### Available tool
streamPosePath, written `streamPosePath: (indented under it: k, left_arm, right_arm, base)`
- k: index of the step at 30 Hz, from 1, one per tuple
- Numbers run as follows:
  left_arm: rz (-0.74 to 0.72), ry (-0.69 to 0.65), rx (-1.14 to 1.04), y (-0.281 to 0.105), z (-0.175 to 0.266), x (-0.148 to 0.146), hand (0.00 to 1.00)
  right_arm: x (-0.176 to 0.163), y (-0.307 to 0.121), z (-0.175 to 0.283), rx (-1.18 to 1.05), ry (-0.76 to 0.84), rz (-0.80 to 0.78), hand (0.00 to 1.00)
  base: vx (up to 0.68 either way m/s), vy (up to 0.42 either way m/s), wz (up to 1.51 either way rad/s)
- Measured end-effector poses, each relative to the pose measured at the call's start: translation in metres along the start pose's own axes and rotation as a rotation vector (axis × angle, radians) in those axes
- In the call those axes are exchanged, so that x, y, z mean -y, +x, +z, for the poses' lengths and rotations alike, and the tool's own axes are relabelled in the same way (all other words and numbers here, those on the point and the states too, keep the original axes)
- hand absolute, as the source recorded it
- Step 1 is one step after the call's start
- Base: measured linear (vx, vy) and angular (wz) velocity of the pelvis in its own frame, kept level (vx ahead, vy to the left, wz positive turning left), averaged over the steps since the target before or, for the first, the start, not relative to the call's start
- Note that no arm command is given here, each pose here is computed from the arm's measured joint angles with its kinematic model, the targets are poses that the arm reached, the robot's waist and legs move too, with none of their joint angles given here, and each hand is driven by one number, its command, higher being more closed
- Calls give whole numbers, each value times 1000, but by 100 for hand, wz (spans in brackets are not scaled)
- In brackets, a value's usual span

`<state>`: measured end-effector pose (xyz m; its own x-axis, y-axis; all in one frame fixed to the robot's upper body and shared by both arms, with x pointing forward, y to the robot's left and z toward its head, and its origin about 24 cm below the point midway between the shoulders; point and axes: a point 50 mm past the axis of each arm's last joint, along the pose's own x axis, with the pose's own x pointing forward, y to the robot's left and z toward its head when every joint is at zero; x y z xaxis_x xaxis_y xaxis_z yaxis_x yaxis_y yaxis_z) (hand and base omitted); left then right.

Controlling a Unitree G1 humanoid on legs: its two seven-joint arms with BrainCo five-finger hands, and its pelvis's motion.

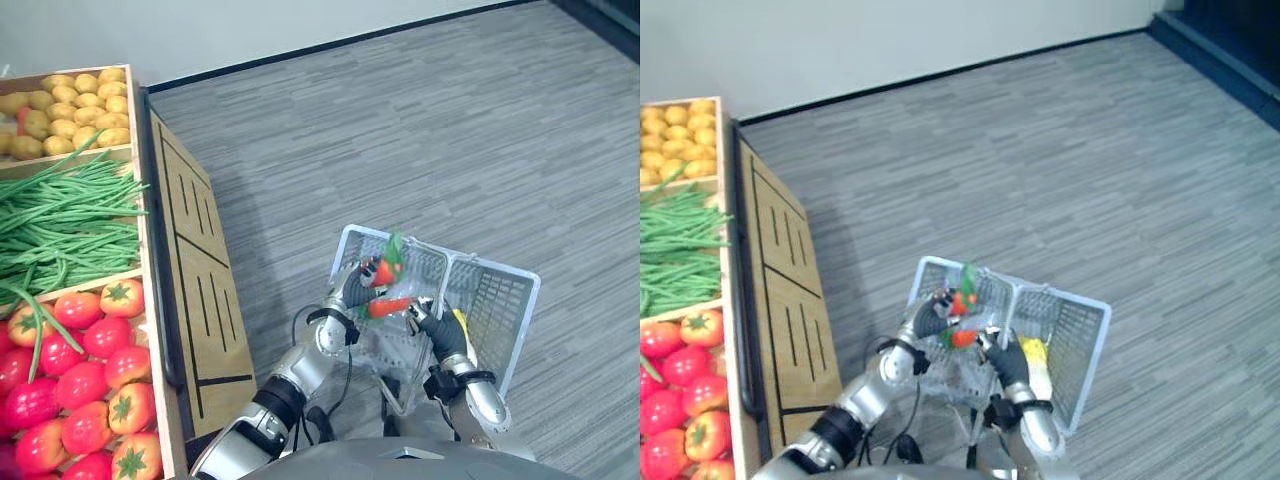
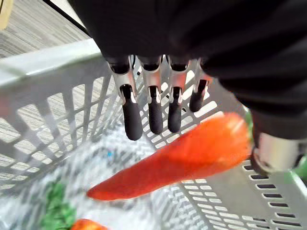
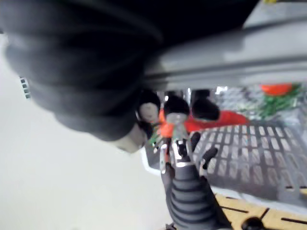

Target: Pick vegetable in the basket

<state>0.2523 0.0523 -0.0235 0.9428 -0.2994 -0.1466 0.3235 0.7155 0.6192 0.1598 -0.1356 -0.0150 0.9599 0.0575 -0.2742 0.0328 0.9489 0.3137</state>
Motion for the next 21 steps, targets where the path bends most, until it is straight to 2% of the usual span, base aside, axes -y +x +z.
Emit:
streamPosePath:
  k: [5,10,13,17,21]
  left_arm:
    - [72,-43,4,-3,-1,-16,0]
    - [257,-77,-52,-13,-23,-63,0]
    - [354,-120,-103,-24,-38,-80,0]
    - [439,-114,-200,-39,-64,-96,0]
    - [416,-159,-406,-55,-106,-83,0]
  right_arm:
    - [48,-3,-11,-48,-16,-267,100]
    - [107,-21,-15,-83,-60,-569,100]
    - [126,-25,-26,-139,-72,-670,100]
    - [131,-24,-44,-228,-79,-708,100]
    - [135,-27,-53,-283,-102,-735,100]
  base:
    - [-32,30,9]
    - [1,26,14]
    - [-1,44,16]
    - [-15,30,6]
    - [14,9,4]
